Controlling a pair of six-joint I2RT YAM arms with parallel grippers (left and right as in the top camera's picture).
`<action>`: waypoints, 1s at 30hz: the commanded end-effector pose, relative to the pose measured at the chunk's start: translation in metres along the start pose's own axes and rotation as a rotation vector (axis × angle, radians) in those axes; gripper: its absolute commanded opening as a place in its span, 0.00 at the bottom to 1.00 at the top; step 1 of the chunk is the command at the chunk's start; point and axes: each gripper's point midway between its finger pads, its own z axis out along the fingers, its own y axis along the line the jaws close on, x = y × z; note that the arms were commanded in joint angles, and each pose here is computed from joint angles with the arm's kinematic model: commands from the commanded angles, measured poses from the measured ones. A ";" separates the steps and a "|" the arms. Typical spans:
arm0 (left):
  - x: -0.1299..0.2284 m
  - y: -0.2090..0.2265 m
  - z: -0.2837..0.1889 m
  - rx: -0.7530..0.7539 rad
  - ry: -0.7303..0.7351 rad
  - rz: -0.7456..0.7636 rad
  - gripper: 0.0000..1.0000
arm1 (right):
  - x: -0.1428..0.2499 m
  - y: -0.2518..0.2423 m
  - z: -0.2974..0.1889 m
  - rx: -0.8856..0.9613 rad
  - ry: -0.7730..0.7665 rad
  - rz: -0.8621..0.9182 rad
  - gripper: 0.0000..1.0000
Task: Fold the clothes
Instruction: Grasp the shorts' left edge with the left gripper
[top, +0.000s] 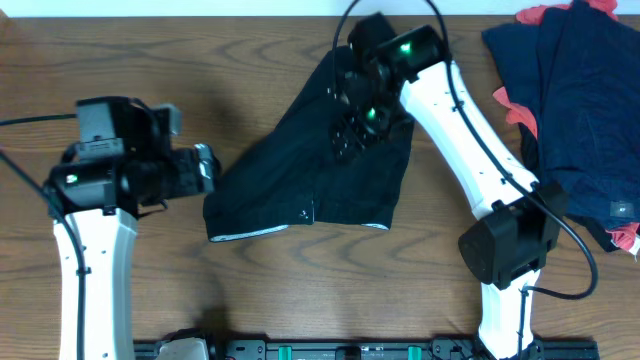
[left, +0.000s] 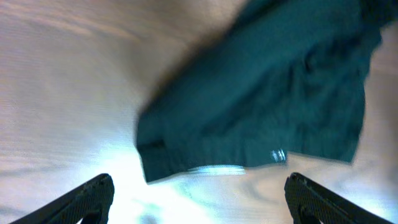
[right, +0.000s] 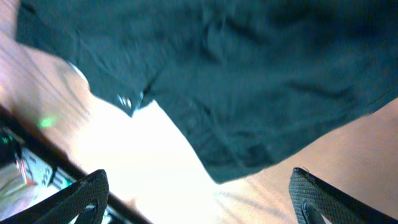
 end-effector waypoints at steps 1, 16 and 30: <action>0.017 -0.012 0.004 0.018 0.066 -0.021 0.90 | 0.022 -0.003 0.020 -0.005 0.093 0.057 0.90; 0.103 0.045 0.073 -0.258 0.238 -0.483 0.91 | 0.070 -0.048 0.063 0.206 0.148 0.275 0.83; 0.101 0.062 0.127 -0.231 0.140 -0.392 0.87 | 0.094 -0.054 0.098 0.196 0.188 0.320 0.76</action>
